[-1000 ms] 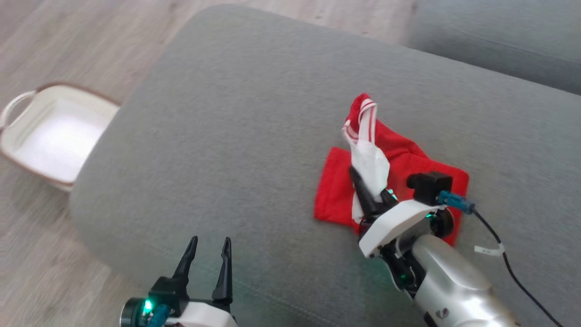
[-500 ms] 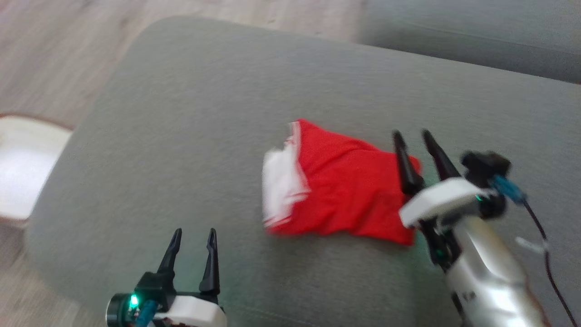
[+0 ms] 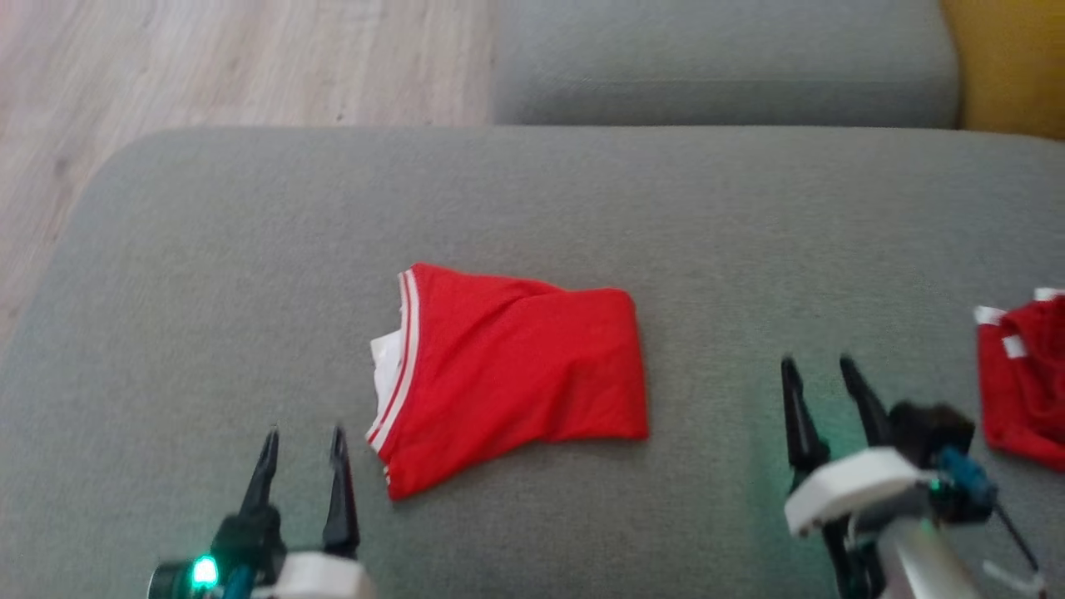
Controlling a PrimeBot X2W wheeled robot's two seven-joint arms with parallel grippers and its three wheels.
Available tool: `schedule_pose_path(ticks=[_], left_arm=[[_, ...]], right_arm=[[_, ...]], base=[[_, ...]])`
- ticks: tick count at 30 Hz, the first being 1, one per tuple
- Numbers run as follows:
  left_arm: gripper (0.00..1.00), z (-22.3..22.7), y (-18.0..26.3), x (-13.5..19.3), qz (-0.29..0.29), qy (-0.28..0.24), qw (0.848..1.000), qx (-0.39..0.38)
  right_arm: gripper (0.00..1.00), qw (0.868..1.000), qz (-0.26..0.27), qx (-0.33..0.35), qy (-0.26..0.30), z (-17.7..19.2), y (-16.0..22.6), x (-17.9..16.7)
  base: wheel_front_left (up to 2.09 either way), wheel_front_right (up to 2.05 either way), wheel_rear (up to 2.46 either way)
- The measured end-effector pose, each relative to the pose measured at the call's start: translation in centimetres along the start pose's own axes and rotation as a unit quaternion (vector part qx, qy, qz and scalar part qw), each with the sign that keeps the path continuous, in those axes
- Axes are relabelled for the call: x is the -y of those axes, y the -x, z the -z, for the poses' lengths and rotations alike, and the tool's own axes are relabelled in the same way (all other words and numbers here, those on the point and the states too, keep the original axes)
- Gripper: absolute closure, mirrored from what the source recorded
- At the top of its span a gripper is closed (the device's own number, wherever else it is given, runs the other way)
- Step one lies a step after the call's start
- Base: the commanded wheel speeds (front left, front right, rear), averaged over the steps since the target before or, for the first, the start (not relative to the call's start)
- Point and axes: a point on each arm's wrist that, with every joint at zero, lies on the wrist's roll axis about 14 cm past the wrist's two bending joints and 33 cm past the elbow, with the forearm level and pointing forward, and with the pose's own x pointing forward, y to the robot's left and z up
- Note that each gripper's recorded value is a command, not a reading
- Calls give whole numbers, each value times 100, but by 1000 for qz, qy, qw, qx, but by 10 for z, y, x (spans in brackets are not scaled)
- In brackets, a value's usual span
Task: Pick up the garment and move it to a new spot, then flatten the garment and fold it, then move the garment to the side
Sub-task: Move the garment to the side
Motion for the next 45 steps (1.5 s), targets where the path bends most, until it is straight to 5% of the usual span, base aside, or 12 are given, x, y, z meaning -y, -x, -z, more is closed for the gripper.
schedule_pose_path(ticks=[11, 21, 30, 31, 32, 38, 45], left_arm=[[0, 21, 19, -3, -5, 0, 1000, -28], [0, 22, 21, -2, -4, 8, 999, -32], [0, 37, 39, -33, -62, 13, 996, -58], [0, 38, 39, -35, -65, 13, 996, -60], [0, 39, 39, -37, -67, 13, 996, -62], [0, 40, 30, -27, -50, 15, 997, -65], [0, 34, 2, 26, 45, 9, 997, -57]], right_arm=[[0, 1000, -5, -28, -7, 23, 19, -7], [0, 992, -112, -57, -15, 26, -30, -78], [0, 975, -133, -179, -7, 88, -49, -97], [36, 973, -137, -185, -5, 92, -50, -99], [94, 973, -140, -186, -6, 92, -53, -101], [100, 977, -134, -168, -15, 82, -54, -97], [100, 992, -60, -108, -32, 46, -41, -42]], base=[[0, 0, 0], [0, 0, 0], [0, 0, 0], [0, 0, 0], [0, 0, 0], [0, 0, 0], [0, 0, 0]])
